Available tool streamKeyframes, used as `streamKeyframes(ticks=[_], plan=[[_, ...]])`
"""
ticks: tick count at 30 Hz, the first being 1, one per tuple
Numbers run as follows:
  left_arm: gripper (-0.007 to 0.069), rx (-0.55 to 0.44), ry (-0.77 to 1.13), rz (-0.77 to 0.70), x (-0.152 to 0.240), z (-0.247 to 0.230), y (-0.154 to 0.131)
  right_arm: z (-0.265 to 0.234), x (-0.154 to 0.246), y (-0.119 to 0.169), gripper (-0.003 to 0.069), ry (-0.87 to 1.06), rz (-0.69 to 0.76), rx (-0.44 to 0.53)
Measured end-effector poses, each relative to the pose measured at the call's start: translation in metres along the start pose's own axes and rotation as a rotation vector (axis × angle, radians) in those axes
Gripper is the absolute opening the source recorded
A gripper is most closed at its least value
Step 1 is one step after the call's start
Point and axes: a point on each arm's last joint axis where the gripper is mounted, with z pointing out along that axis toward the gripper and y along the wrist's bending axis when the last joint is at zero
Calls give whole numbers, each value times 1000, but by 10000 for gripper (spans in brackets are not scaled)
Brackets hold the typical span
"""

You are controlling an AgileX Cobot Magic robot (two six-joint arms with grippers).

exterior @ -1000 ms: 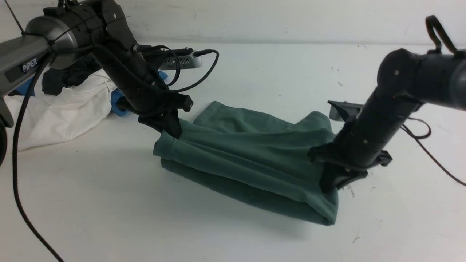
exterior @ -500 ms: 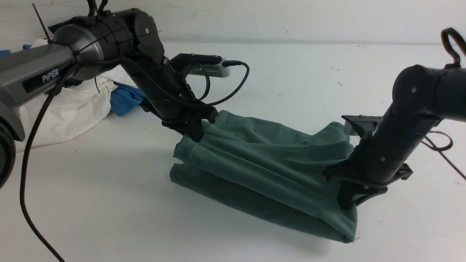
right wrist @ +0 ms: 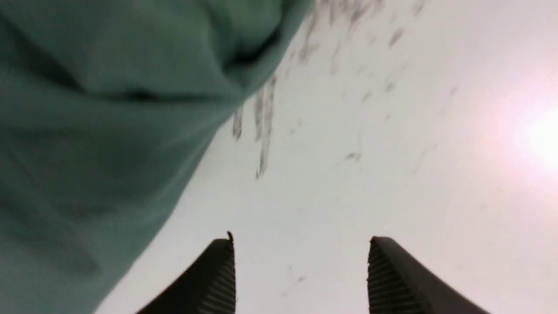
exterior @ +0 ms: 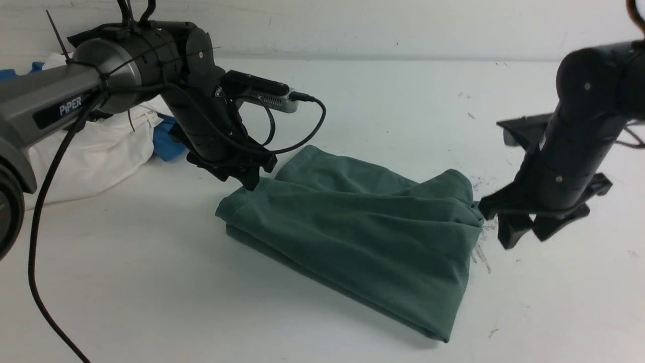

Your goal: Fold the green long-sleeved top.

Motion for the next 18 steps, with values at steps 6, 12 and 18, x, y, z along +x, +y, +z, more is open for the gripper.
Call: streamKeyframes(ticks=[6, 12, 18], plan=[[335, 21, -45, -19, -11, -14, -2, -38, -37, 7, 304, -216, 28, -96], [75, 167, -47, 83, -14, -7, -37, -17, -68, 17, 122, -230, 19, -207], [-4, 243, 84, 166, -4, 51, -69, 38, -85, 22, -7, -137, 39, -255]])
